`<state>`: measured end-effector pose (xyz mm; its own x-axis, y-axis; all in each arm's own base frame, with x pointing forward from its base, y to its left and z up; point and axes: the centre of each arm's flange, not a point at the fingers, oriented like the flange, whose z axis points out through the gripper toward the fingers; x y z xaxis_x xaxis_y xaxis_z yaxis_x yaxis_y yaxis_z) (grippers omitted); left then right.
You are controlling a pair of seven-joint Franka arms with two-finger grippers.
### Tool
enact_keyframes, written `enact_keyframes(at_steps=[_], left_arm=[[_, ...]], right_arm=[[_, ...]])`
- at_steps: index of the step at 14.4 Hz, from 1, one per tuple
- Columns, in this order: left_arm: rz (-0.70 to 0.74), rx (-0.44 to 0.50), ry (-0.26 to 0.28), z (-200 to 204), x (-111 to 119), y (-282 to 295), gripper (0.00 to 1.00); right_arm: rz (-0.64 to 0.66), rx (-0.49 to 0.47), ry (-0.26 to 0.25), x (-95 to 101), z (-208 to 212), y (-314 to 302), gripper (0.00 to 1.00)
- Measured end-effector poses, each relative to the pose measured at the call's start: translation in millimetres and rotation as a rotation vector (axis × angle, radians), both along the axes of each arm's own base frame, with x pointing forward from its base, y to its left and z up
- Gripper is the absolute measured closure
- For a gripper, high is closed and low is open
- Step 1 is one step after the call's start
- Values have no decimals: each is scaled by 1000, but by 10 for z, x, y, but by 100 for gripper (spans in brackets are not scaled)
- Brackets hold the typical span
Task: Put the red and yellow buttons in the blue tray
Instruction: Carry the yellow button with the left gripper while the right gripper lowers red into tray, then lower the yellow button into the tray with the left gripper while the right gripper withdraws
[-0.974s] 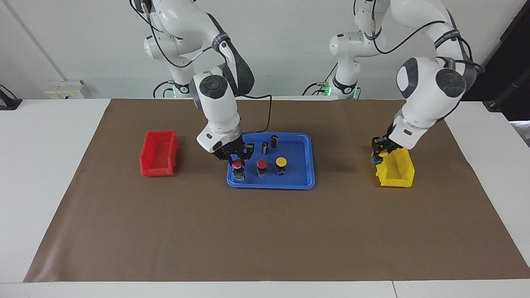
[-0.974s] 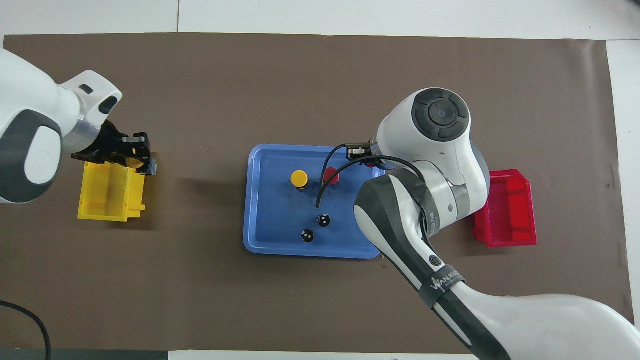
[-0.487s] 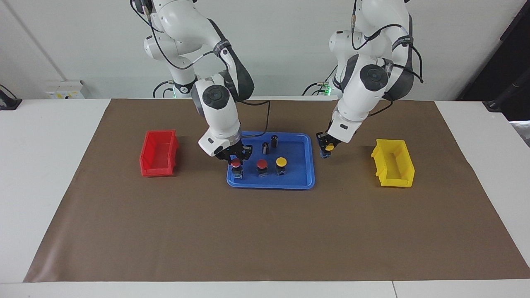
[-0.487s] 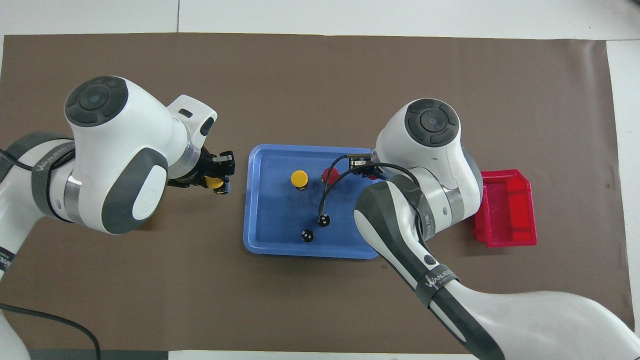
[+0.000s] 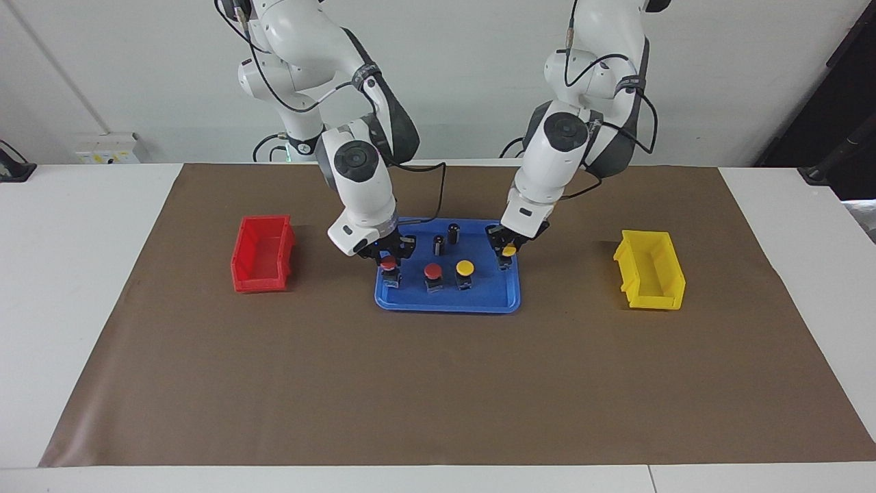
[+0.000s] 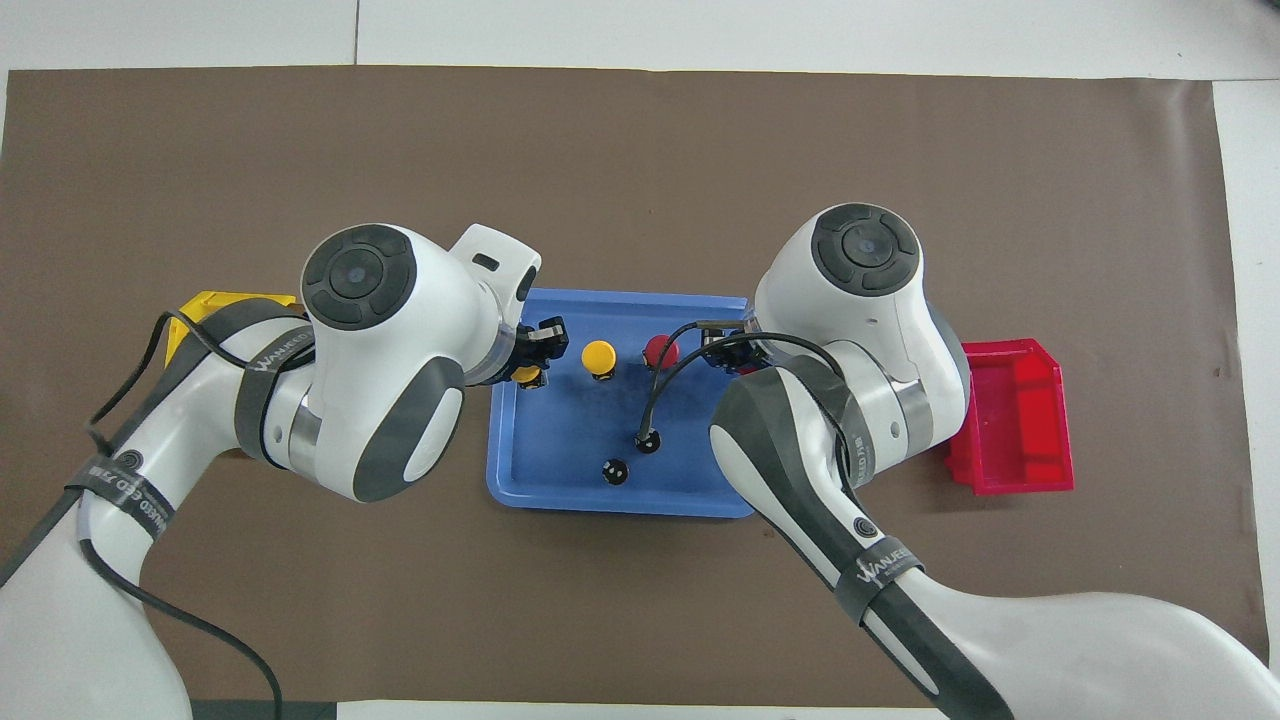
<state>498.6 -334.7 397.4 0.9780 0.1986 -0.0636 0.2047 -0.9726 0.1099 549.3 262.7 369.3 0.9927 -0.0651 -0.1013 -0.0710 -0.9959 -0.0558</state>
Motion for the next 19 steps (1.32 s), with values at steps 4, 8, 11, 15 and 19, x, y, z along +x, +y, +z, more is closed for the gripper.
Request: enact_keyframes(at_steps=[4, 8, 11, 15, 19], left_arm=[[7, 0, 3, -233, 72, -26, 59], [4, -5, -4, -305, 105, -39, 59], [-12, -11, -15, -294, 120, -46, 59], [-17, -14, -20, -289, 125, -49, 59], [-20, -13, -17, -388, 132, -74, 59]], right_arm=[[-1, 7, -16, 14, 32, 5, 37], [-4, 19, -48, 69, 145, 9, 26], [-33, 30, -88, 198, 360, -134, 13], [-96, -7, -102, 376, 805, -695, 0], [-55, -48, -66, 420, 1320, -1246, 0]])
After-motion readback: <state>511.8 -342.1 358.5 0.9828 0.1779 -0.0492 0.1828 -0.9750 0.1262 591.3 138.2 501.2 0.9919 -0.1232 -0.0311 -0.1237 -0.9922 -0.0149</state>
